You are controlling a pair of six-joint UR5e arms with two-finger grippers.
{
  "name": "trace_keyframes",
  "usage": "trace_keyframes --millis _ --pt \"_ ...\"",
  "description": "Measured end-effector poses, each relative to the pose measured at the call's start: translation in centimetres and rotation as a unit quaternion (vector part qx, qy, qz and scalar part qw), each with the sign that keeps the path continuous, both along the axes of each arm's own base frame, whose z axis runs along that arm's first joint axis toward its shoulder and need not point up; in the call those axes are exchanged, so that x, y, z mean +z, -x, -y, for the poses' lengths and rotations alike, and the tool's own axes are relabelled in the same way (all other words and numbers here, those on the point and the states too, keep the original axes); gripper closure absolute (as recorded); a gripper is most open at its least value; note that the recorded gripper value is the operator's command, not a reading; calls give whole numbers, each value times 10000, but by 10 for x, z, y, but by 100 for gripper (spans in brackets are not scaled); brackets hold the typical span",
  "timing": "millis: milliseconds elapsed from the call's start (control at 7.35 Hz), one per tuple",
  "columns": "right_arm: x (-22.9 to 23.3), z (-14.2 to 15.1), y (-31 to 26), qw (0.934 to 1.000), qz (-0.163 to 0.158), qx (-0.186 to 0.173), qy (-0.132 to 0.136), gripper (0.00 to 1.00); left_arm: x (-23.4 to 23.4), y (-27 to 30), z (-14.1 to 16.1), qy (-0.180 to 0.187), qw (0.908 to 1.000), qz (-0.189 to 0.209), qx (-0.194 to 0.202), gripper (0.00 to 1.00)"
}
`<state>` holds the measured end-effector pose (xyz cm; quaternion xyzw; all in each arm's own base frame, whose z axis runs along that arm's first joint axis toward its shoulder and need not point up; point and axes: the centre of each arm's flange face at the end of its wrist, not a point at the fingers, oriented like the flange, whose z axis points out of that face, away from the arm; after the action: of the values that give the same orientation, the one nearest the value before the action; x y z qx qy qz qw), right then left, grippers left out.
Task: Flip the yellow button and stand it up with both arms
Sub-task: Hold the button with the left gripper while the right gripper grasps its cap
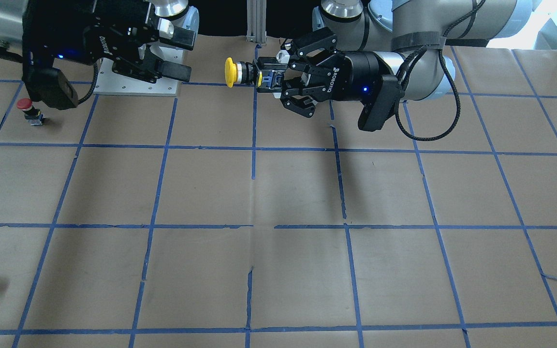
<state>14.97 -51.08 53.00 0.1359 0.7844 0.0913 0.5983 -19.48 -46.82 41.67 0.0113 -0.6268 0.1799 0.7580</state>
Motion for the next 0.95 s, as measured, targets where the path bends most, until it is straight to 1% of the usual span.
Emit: trace_keyframes --millis 272,408,544,680,816,952 --pt "-4 4 -23 9995 3 221 245 3 1 1 0 42 10000 -2 -3 97" --pt "-7 6 -28 9993 1 271 264 4 1 1 1 86 10000 -1 -2 97" --pt "-9 6 -32 9992 -7 317 251 7 1 1 2 113 9999 2 -3 97" --pt "-12 5 -37 9991 -17 370 230 14 1 1 2 121 9999 4 -5 97" --pt "-14 3 -40 9989 -23 412 235 27 0 1 3 114 9999 2 -3 97" --pt "-16 4 -42 9987 -28 430 265 57 -2 0 4 106 9999 -3 0 97"
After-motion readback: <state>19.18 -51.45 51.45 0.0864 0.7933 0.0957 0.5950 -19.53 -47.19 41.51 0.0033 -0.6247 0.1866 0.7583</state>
